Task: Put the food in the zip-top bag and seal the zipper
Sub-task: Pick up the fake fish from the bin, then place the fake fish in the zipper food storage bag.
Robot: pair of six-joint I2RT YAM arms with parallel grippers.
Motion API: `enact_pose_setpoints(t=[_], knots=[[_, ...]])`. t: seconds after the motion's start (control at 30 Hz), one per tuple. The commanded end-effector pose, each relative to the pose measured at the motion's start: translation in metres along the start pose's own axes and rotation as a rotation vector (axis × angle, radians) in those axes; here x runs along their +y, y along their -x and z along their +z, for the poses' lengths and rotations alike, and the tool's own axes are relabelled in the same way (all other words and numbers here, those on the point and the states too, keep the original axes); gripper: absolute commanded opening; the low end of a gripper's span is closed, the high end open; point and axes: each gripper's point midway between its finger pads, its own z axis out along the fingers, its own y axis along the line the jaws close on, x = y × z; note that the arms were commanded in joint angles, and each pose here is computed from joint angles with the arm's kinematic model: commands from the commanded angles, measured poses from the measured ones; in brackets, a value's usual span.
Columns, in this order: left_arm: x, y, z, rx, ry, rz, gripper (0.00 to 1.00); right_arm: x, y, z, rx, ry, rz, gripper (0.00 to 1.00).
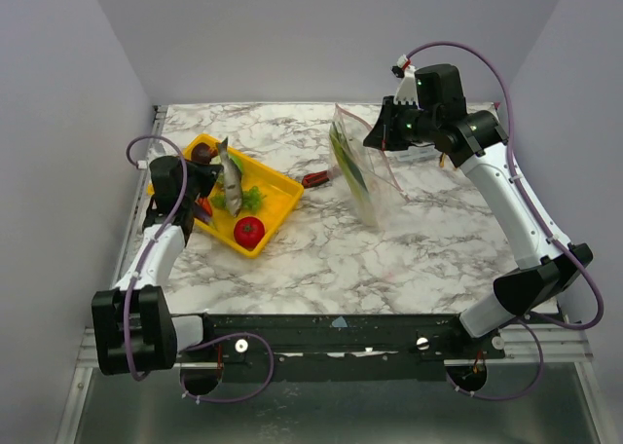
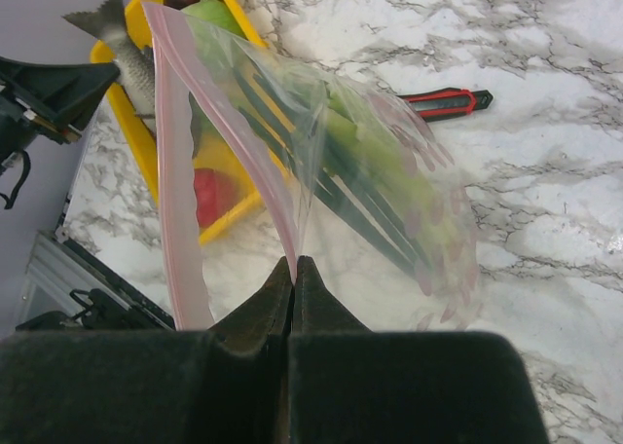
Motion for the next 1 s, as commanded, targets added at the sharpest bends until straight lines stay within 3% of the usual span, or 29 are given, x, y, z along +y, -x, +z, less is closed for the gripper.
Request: enact_pose_setpoints(t=[0.0, 0.27, 0.53, 0.97], knots=[[-0.047, 0.007, -0.02, -0.005, -0.121, 0.204, 0.0, 0.014, 0.008, -0.007, -0.032, 0.053, -0.006, 0.0], [-0.121, 0.017, -0.07, -0.08, -0.282, 0.38, 0.0, 0.013, 0.009, -0.006, -0.034, 0.05, 0.001, 0.0], [-0.211, -0.006, -0.133, -0.047, -0.485, 0.521, 0.0, 0.016, 0.009, -0.004, -0.035, 0.067, 0.011, 0.0], [-0.345, -0.042, -0.215, -0.006, -0.947, 0.338, 0.0, 0.023, 0.014, -0.005, -0.053, 0.089, 0.061, 0.0]])
